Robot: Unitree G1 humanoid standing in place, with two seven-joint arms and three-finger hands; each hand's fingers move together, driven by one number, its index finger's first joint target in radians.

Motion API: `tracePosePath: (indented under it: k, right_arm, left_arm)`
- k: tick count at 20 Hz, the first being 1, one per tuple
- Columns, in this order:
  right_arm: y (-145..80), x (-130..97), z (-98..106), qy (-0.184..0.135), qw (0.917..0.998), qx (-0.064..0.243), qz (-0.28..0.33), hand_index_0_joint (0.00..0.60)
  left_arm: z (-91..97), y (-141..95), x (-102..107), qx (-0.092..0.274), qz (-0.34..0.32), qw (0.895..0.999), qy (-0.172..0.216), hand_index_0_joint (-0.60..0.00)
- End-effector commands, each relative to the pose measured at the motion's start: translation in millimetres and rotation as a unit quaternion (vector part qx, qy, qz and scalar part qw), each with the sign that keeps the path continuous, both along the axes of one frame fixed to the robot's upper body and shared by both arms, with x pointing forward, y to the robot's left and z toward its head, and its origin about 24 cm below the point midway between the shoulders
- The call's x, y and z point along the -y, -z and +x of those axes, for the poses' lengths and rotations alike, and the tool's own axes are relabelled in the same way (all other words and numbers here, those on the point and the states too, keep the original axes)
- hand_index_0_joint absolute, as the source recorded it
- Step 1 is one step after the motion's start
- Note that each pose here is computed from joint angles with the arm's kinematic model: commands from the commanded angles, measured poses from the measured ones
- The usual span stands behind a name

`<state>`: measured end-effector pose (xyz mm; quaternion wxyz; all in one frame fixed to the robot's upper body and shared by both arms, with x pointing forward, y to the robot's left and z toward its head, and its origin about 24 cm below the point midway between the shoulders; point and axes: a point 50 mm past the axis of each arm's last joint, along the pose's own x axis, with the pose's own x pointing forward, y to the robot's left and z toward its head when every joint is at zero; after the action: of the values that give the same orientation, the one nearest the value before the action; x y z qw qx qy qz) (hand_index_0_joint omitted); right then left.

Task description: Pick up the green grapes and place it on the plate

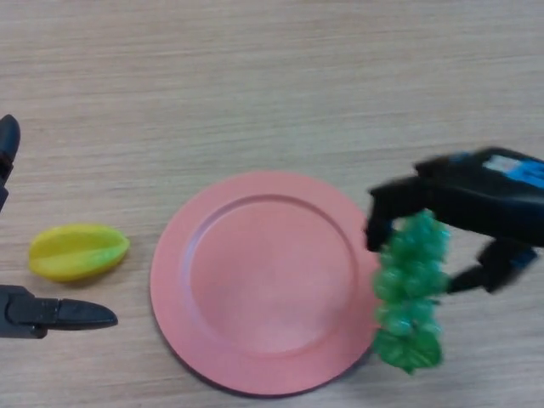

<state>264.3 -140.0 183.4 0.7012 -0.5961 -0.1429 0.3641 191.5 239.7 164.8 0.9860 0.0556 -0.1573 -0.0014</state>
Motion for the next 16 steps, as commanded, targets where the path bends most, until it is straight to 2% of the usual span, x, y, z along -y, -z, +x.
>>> tracePosePath:
  k: [1, 2, 3, 5, 6, 8, 9, 10, 11, 12, 13, 16]
  right_arm:
    - [-52, -26, -6, -0.045, 0.9866, 0.145, 0.060, 0.600]
    - [-56, -34, -6, -0.051, 0.9856, 0.146, 0.069, 0.600]
    - [-64, -51, -7, -0.062, 0.9831, 0.142, 0.097, 0.600]
    - [-67, -71, -5, -0.071, 0.9834, 0.126, 0.109, 0.600]
    - [-67, -73, -4, -0.068, 0.9845, 0.116, 0.113, 0.600]
    - [-70, -81, 2, -0.084, 0.9754, 0.189, 0.075, 0.600]
    - [-73, -82, 3, -0.087, 0.9705, 0.213, 0.071, 0.500]
    - [-73, -82, 3, -0.088, 0.9691, 0.219, 0.071, 0.400]
    - [-76, -82, 3, -0.088, 0.9658, 0.232, 0.076, 0.250]
    - [-77, -81, 2, -0.085, 0.9633, 0.240, 0.083, 0.150]
    - [-78, -79, -1, -0.075, 0.9600, 0.248, 0.107, 0.007]
    - [-75, -72, -6, -0.062, 0.9620, 0.229, 0.134, 0.000]
  left_arm:
    - [-13.1, -30, 1, 0.113, 0.041, 0.993, 0.001, 0.000]
    - [-13.4, -30, 1, 0.113, 0.041, 0.993, 0.002, 0.000]
    - [-13.8, -30, 2, 0.111, 0.039, 0.993, 0.006, 0.000]
    - [-15.3, -31, 2, 0.113, 0.039, 0.993, 0.008, 0.000]
    - [-15.9, -31, 2, 0.114, 0.038, 0.993, 0.009, 0.000]
    - [-17.8, -30, 2, 0.119, 0.035, 0.992, 0.008, 0.000]
    - [-18.4, -30, 2, 0.119, 0.034, 0.992, 0.008, 0.000]
    - [-18.8, -30, 2, 0.119, 0.034, 0.992, 0.009, 0.000]
    - [-19.8, -29, 1, 0.118, 0.032, 0.992, 0.009, 0.000]
    - [-20.7, -29, 0, 0.117, 0.032, 0.993, 0.009, 0.000]
    - [-22.7, -28, 1, 0.113, 0.032, 0.993, 0.010, 0.000]
    - [-24.3, -28, 3, 0.119, 0.034, 0.992, 0.010, 0.000]
